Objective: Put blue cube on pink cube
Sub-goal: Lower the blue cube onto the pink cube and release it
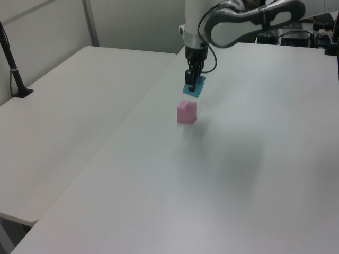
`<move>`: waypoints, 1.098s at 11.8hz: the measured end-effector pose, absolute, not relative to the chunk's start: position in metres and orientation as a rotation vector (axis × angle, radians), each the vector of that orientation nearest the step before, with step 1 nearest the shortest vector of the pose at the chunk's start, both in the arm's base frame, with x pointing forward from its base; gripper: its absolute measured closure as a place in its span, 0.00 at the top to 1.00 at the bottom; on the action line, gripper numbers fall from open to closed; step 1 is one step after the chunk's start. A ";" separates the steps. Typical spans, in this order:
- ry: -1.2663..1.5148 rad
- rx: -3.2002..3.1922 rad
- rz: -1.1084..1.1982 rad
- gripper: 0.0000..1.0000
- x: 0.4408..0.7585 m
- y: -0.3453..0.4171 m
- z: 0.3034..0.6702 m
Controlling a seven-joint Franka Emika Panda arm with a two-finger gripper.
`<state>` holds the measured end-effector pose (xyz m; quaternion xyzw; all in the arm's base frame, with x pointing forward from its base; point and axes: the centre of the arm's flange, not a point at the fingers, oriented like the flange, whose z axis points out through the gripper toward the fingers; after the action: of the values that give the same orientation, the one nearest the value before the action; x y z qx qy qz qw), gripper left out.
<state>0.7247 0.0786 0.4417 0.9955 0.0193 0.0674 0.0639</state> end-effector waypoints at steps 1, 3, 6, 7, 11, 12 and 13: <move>0.065 3.003 0.197 0.57 0.725 0.084 0.437; 0.066 3.003 0.196 0.57 0.727 0.087 0.428; 0.027 3.011 0.254 0.57 0.738 0.090 0.406; 0.030 3.012 0.254 0.57 0.739 0.093 0.398; 0.040 3.010 0.247 0.61 0.739 0.099 0.393; 0.028 3.009 0.243 0.72 0.740 0.098 0.391; 0.014 3.009 0.236 0.88 0.740 0.097 0.387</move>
<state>0.7402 0.0972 0.3872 0.9950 0.0045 0.0781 0.0616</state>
